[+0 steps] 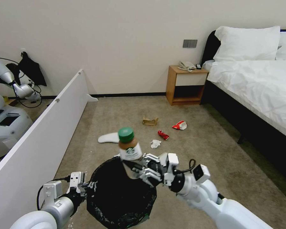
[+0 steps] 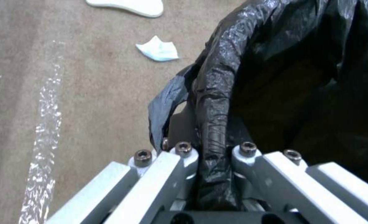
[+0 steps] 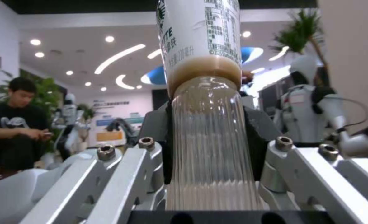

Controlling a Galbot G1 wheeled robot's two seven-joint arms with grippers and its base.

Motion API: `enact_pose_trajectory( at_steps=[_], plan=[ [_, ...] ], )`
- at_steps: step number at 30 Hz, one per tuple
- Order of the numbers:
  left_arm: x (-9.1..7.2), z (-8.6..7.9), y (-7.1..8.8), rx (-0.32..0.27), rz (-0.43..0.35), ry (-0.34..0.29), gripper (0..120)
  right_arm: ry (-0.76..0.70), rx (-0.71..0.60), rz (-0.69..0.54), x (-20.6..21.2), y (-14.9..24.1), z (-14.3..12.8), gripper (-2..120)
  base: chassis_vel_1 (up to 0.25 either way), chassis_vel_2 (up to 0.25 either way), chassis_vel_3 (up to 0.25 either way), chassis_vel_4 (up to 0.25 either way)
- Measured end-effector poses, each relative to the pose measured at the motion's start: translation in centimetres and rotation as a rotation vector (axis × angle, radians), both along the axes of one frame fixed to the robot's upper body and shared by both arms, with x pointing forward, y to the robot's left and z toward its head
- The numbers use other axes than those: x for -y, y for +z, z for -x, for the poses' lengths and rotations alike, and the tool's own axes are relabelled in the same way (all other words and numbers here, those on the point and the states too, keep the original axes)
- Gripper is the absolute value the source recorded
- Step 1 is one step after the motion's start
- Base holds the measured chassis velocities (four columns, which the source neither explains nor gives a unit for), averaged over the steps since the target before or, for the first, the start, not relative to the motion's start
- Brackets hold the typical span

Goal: Pick up the trash bin, then pick up the garbage from the floor and place it into the trash bin.

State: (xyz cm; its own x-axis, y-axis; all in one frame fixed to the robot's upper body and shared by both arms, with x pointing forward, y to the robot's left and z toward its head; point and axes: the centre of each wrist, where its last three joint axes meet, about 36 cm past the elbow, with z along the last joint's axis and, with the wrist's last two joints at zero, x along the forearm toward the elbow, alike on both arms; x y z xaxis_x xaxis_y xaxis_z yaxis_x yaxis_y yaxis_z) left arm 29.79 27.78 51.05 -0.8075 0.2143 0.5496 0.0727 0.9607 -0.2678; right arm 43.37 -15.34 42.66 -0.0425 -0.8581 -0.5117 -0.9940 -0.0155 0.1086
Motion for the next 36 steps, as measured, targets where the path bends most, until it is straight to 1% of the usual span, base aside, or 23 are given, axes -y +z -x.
enact_pose_trajectory(
  at_steps=[5, 6, 9, 16, 19, 20, 21, 22, 24, 25, 26, 28, 29, 31, 32, 34, 35, 36],
  plan=[
    [0.3, 0.8, 0.1, -0.002, 0.006, 0.01, 4, 0.023, 0.009, 0.024, -0.9, -0.4, 0.1, 30, 0.0, 0.0, 0.0, 0.0],
    [0.4, 1.1, 0.1, -0.005, 0.008, 0.014, 4, 0.021, 0.016, 0.037, -1.2, -0.3, 0.1, 30, 0.0, 0.0, 0.0, 0.0],
    [0.7, 1.5, 0.0, -0.007, 0.01, 0.017, 4, 0.013, 0.03, 0.049, -1.5, -0.2, -0.1, 30, 0.0, 0.0, 0.0, 0.0],
    [1.0, 2.0, 0.1, -0.009, 0.014, 0.015, 4, 0.009, 0.037, 0.059, -1.9, -0.2, -0.2, 30, 0.0, 0.0, 0.0, 0.0],
    [1.2, 2.3, 0.2, -0.015, 0.028, 0.016, 4, -0.002, 0.04, 0.068, -1.9, -0.2, -0.3, 31, 0.0, 0.0, 0.0, 0.0],
    [1.2, 2.4, 0.3, -0.018, 0.034, 0.016, 4, -0.004, 0.042, 0.07, -1.8, -0.3, -0.3, 35, 0.0, 0.0, 0.0, 0.0],
    [1.4, 2.6, 0.3, -0.023, 0.041, 0.015, 4, -0.007, 0.042, 0.074, -1.7, -0.3, -0.3, 41, 0.0, 0.0, 0.0, 0.0],
    [1.4, 2.6, 0.3, -0.023, 0.041, 0.015, 4, -0.007, 0.042, 0.074, -1.7, -0.3, -0.3, 41, 0.0, 0.0, 0.0, 0.0],
    [1.5, 2.8, 0.4, -0.027, 0.048, 0.014, 4, -0.024, 0.04, 0.087, -1.4, -0.5, -0.2, 53, 0.0, 0.0, 0.0, 0.0],
    [1.6, 2.9, 0.5, -0.027, 0.05, 0.014, 4, -0.03, 0.041, 0.09, -1.3, -0.6, -0.1, 56, 0.0, 0.0, 0.0, 0.0],
    [1.6, 2.9, 0.5, -0.027, 0.05, 0.014, 4, -0.03, 0.041, 0.09, -1.3, -0.6, -0.1, 56, 0.0, 0.0, 0.0, 0.0],
    [1.8, 3.2, 0.6, -0.028, 0.056, 0.011, 4, -0.042, 0.041, 0.092, -1.0, -0.7, -0.1, 68, 0.0, 0.0, 0.0, 0.0],
    [1.8, 3.2, 0.6, -0.028, 0.056, 0.011, 4, -0.042, 0.041, 0.092, -1.0, -0.7, -0.1, 68, 0.0, 0.0, 0.0, 0.0],
    [1.8, 3.3, 0.6, -0.031, 0.056, 0.012, 4, -0.047, 0.04, 0.093, -0.8, -0.8, 0.0, 76, 0.0, 0.0, 0.0, 0.0],
    [1.8, 3.3, 0.6, -0.031, 0.056, 0.012, 4, -0.047, 0.04, 0.093, -0.8, -0.8, 0.0, 76, 0.0, 0.0, 0.0, 0.0],
    [1.9, 3.4, 0.6, -0.034, 0.057, 0.013, 4, -0.052, 0.04, 0.093, -0.6, -0.9, 0.1, 88, 0.0, 0.0, 0.0, 0.0],
    [1.9, 3.4, 0.6, -0.034, 0.057, 0.013, 4, -0.052, 0.04, 0.093, -0.6, -0.9, 0.1, 88, 0.0, 0.0, 0.0, 0.0],
    [1.9, 3.5, 0.7, -0.035, 0.06, 0.013, 4, -0.055, 0.041, 0.093, -0.5, -0.9, 0.1, 93, 0.0, 0.0, 0.0, 0.0]
  ],
)
